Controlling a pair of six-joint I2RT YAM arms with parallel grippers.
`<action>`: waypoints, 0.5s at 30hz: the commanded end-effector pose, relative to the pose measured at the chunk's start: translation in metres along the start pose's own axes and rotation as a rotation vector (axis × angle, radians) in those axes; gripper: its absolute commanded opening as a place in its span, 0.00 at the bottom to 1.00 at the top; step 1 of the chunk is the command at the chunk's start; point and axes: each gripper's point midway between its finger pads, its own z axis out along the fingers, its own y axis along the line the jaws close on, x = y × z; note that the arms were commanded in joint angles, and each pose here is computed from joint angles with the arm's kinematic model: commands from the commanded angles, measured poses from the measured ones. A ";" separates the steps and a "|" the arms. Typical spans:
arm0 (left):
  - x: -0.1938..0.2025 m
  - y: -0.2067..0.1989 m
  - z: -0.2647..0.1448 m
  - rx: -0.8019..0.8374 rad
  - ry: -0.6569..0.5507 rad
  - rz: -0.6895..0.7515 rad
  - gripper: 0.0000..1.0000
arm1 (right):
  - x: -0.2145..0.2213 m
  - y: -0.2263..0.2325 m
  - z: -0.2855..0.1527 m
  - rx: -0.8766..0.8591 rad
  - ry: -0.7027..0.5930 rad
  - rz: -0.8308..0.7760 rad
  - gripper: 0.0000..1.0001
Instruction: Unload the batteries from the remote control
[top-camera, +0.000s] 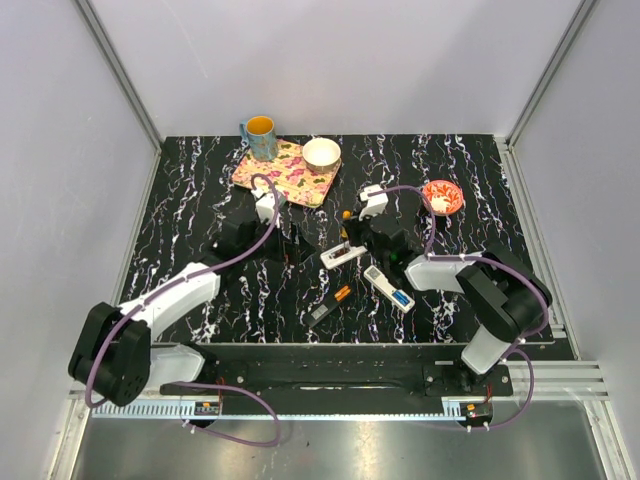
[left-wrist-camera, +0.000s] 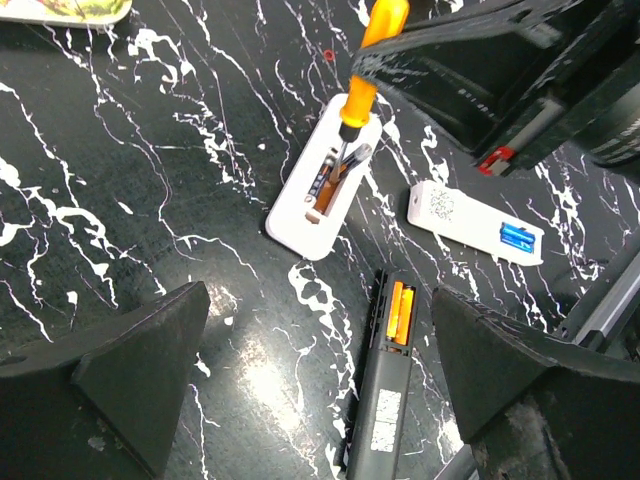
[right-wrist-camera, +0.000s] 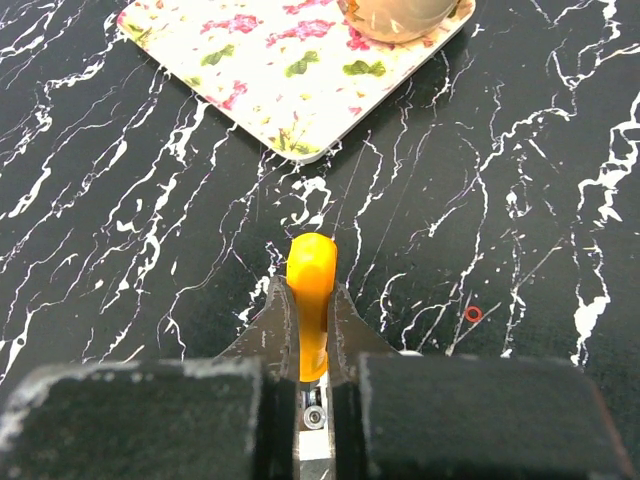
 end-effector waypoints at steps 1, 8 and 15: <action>-0.001 0.000 0.007 0.019 0.009 0.008 0.98 | -0.027 -0.006 -0.008 0.046 -0.072 -0.024 0.00; 0.006 0.003 0.011 0.018 0.031 0.006 0.97 | -0.036 -0.016 -0.015 0.096 -0.089 -0.060 0.00; 0.011 0.007 0.017 0.017 0.055 0.001 0.96 | -0.037 -0.031 -0.015 0.159 -0.083 -0.111 0.00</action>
